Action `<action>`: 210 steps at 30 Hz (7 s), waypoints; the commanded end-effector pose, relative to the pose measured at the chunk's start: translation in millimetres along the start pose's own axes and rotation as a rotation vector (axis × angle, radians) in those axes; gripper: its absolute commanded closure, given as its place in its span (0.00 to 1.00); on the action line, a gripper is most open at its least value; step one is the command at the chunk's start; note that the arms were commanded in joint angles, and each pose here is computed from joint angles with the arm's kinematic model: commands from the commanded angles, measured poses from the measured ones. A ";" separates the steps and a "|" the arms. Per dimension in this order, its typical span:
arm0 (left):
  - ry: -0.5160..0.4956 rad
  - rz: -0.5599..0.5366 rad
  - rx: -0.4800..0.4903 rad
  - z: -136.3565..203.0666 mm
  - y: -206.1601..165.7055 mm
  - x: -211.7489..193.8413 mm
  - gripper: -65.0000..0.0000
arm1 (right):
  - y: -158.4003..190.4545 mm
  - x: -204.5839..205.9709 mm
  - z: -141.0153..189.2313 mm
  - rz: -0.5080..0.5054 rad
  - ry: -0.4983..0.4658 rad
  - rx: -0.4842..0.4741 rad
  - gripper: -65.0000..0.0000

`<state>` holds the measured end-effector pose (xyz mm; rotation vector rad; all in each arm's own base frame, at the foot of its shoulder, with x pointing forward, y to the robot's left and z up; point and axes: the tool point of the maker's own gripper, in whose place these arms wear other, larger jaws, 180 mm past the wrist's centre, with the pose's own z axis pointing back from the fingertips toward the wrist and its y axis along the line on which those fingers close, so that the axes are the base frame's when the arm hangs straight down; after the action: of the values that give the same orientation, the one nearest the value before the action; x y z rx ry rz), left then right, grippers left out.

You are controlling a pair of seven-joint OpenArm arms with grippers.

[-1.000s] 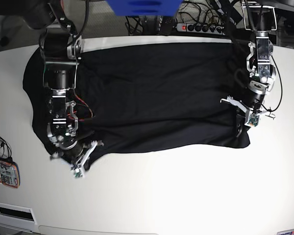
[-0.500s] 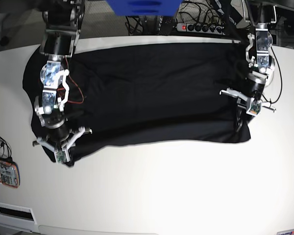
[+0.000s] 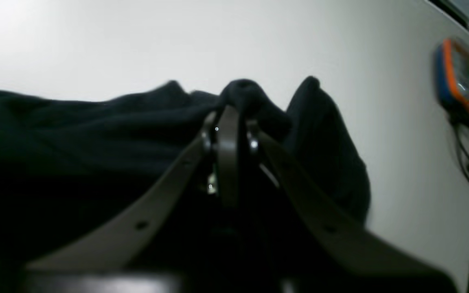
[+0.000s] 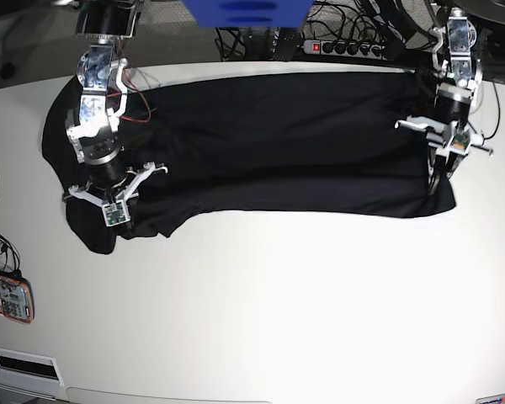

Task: Fold the T-shirt properly
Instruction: 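Carry the folded edge with both grippers over onto the shirt's shoulder edge, then hold the folded shirt with both grippers and smooth it flat, then release the strip ends and reposition both grippers onto the strip's ends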

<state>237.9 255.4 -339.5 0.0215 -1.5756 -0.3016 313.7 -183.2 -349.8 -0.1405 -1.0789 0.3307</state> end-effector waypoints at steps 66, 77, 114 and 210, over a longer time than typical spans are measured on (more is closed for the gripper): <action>0.196 0.017 -0.051 102.3 -16.3 -68.2 1.00 | 10.1 -83.2 91.5 -0.078 0.233 -0.066 0.54; 0.206 0.019 -0.065 102.5 -19.6 -70.0 1.00 | 10.0 -82.6 91.5 -0.078 0.231 -0.067 0.54; 0.188 -0.162 0.046 76.7 43.6 -56.1 0.75 | -9.9 -61.9 86.9 -0.073 0.174 -0.122 0.54; 0.321 0.130 0.073 38.5 -25.8 -69.8 0.00 | -41.9 -73.2 5.9 -0.148 0.170 -0.127 0.54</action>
<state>194.4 245.5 -420.6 0.0080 -1.2347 -0.1310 275.6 -248.5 -410.6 -0.1969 -0.8827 0.1044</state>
